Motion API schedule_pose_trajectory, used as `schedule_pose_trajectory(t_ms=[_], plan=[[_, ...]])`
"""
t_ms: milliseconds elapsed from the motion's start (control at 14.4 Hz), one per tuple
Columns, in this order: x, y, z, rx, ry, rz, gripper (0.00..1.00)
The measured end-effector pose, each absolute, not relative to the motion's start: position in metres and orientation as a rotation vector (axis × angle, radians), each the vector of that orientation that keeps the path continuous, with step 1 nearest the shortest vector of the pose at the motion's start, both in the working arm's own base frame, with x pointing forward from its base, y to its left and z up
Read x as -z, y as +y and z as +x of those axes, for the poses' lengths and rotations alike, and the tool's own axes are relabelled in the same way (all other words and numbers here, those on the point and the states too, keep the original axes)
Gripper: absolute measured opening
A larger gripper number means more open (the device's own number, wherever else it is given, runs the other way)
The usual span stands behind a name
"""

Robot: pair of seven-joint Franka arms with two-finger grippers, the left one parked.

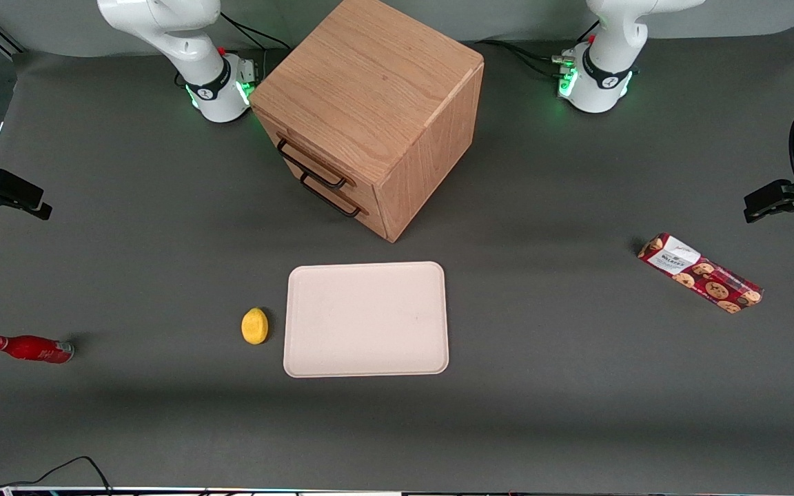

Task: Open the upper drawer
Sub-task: 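Move the right gripper to the upper drawer's black handle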

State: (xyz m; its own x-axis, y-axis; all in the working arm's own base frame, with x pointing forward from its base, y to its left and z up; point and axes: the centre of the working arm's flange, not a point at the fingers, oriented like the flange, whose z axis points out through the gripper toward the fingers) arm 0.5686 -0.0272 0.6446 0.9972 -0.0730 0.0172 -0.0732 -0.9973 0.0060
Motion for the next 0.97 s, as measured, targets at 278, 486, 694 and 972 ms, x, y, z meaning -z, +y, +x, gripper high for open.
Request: schedule_pose_trajectory(t_ms=[278, 486, 694, 972], plan=[[-0.643, -0.027, 0.569, -0.021, -0.114, 3.133, 1.00], [-0.640, -0.026, 0.570, -0.009, -0.112, 3.133, 1.00], [-0.635, -0.009, 0.569, 0.035, 0.003, 3.137, 1.00], [-0.625, 0.048, 0.564, 0.131, 0.356, 3.122, 1.00]])
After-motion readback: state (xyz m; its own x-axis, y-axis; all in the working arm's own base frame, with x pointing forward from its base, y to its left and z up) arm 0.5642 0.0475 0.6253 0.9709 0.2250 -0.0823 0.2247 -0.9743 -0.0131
